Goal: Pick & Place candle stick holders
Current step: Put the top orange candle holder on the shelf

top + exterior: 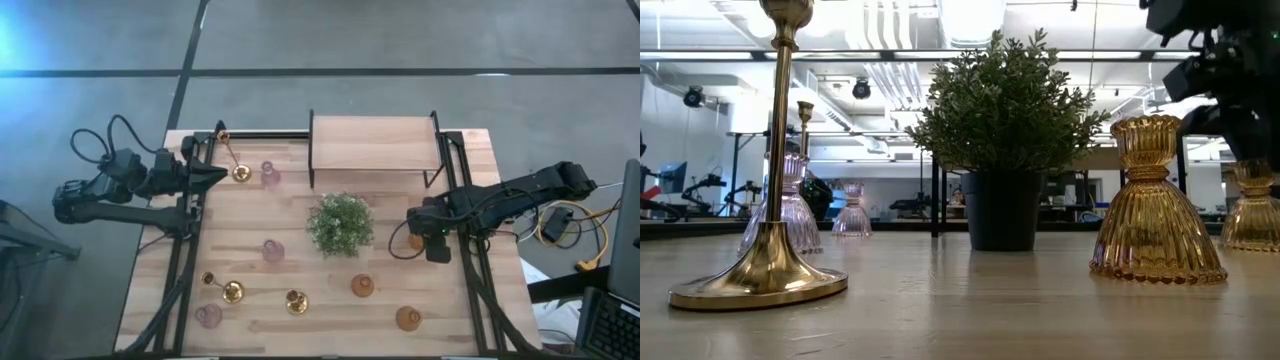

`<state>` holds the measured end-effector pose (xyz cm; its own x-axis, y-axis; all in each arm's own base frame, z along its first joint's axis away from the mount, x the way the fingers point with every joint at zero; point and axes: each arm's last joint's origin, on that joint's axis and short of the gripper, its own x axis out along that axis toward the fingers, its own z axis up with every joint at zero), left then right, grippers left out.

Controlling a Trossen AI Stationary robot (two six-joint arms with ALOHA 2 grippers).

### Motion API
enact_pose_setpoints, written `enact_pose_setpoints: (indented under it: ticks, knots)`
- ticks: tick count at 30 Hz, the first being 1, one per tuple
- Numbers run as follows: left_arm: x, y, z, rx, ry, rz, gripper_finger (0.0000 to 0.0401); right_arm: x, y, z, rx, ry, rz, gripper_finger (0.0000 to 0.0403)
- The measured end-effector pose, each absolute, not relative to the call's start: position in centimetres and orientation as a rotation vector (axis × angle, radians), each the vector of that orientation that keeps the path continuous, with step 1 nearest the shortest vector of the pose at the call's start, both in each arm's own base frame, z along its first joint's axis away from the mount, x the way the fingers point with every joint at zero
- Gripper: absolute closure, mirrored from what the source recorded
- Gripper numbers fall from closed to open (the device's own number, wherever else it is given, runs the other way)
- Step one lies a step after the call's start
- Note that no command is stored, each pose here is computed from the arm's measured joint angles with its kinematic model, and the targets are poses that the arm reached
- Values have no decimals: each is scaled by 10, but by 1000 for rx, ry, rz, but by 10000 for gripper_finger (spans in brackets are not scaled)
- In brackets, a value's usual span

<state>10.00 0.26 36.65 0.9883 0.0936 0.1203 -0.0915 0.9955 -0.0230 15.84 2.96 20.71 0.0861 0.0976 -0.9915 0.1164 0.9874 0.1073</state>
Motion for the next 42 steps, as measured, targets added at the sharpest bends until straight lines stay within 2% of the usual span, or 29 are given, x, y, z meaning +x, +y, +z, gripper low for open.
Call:
enact_pose_setpoints:
  ticks: [5,10,11,17,28,36,42]
  knots:
    - [100,3,366,-17,-121,93,371,159,29,200,144,1466,-30,299]
    - [100,3,366,-17,-121,93,371,161,29,208,105,1441,-7,373]
    - [100,3,366,-17,-122,93,371,163,29,211,90,1428,10,377]
    - [100,3,366,-17,-122,93,371,177,27,247,29,1409,89,385]
    - [100,3,366,-17,-119,93,371,202,-9,345,-177,1365,-27,385]
    - [100,3,366,-17,-119,93,371,204,-68,410,-173,1282,-175,385]
    - [100,3,366,-17,-119,93,371,202,-137,419,-35,1259,-266,385]
